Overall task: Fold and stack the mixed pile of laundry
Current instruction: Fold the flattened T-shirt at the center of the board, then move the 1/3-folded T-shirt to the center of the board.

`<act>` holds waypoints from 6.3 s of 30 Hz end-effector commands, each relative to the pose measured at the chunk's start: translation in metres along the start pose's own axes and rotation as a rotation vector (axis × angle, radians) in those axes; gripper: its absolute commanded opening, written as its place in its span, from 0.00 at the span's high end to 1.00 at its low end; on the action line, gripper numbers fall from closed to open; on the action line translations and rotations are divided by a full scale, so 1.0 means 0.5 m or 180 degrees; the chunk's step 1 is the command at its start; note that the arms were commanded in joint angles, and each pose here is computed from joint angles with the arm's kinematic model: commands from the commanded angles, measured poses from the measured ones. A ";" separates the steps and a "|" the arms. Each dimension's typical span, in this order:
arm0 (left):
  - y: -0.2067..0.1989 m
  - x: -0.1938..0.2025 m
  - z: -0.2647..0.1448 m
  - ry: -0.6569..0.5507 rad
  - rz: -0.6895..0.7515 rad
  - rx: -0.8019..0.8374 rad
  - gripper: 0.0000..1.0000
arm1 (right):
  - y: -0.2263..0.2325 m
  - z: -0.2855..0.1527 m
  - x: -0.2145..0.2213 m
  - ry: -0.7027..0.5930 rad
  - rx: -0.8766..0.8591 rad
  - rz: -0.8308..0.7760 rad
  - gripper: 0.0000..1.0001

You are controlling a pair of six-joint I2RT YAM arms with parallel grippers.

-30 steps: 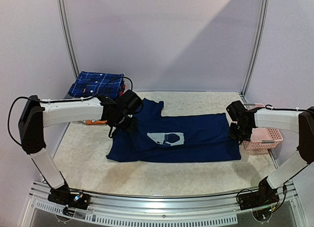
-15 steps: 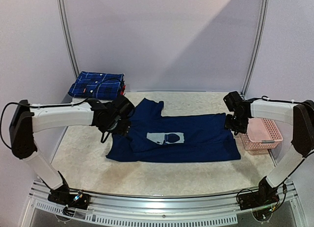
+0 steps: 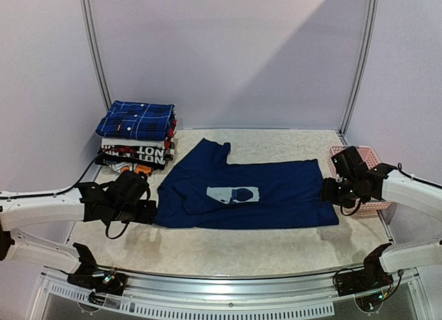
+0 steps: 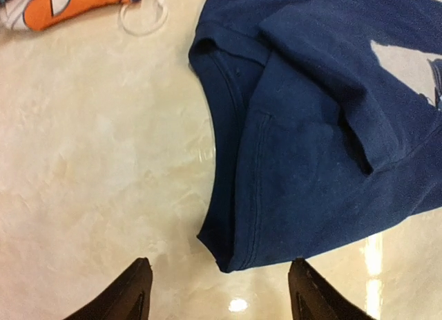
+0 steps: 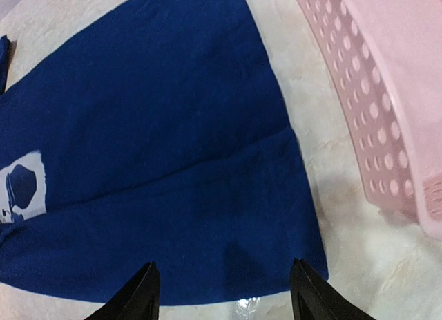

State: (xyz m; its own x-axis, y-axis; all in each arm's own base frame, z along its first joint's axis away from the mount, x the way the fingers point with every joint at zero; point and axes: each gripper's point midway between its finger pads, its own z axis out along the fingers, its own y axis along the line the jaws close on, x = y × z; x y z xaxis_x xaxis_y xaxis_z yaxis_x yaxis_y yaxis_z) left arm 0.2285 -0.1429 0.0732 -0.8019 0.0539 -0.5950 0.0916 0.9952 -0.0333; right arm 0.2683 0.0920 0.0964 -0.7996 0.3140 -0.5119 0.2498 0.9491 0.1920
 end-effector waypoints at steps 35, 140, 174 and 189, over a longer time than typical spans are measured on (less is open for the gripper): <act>0.034 -0.002 0.086 0.0141 0.0025 -0.0552 0.40 | -0.061 0.068 0.125 0.0309 0.0282 0.0242 0.41; 0.063 0.034 0.003 -0.0237 -0.0781 0.0124 1.00 | -0.146 -0.031 0.128 0.0089 0.0551 0.0564 1.00; -0.001 -0.011 -0.128 -0.0638 -0.0544 0.0756 0.24 | -0.076 -0.127 0.137 -0.0005 -0.0620 0.0670 0.50; -0.158 -0.254 -0.088 -0.0819 0.0524 0.0419 0.00 | 0.049 -0.156 0.000 -0.0492 -0.1038 0.0311 0.15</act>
State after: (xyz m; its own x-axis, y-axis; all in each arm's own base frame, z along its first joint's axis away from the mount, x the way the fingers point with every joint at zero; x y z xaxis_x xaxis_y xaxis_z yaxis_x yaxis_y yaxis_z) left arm 0.2702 -0.2020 0.1793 -0.6270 0.0694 -0.7759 0.2156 0.9726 -0.0872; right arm 0.2090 0.1042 0.1396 -0.7335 0.4434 -0.5152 0.1816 0.8582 0.4801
